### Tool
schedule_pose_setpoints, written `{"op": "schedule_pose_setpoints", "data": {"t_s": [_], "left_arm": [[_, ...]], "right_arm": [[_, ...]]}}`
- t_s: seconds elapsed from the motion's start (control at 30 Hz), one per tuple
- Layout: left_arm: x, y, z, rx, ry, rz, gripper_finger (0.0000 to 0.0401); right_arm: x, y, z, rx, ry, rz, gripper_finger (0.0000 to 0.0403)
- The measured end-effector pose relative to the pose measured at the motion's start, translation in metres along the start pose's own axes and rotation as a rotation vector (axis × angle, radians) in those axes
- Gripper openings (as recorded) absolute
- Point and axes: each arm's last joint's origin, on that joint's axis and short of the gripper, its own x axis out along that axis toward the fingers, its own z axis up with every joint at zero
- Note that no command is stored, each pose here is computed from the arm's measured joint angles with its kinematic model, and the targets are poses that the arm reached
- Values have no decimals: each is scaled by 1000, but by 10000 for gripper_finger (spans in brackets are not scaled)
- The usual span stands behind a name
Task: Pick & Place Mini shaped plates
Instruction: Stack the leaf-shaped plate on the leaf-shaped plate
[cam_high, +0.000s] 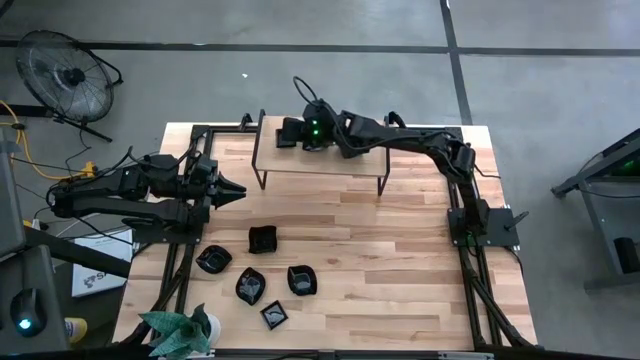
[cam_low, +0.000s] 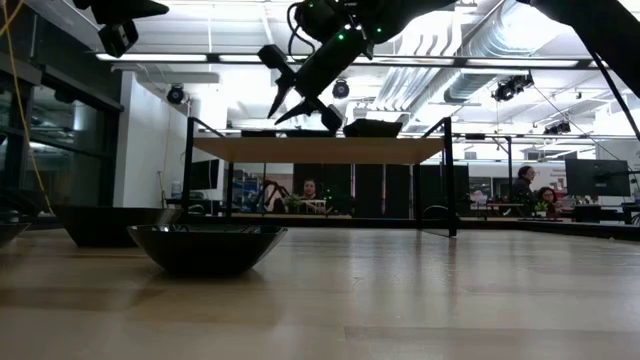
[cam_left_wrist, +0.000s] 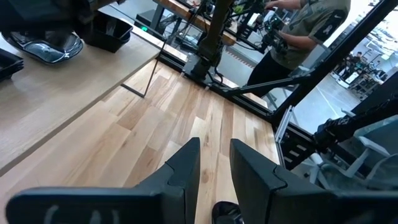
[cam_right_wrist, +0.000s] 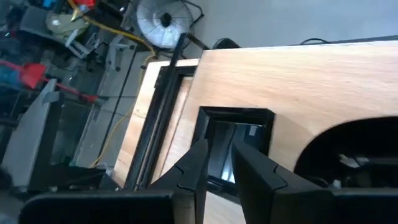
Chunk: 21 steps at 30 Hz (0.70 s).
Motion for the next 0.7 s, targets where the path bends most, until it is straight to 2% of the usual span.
{"op": "schedule_pose_setpoints", "data": {"t_s": [0.3,0.7], "left_arm": [[0,0,0,-7,1,0,85],[0,0,0,-13,2,-1,85]], "right_arm": [[-22,15,10,-107,-8,90,67],[-68,43,19,-219,42,287,67]]}}
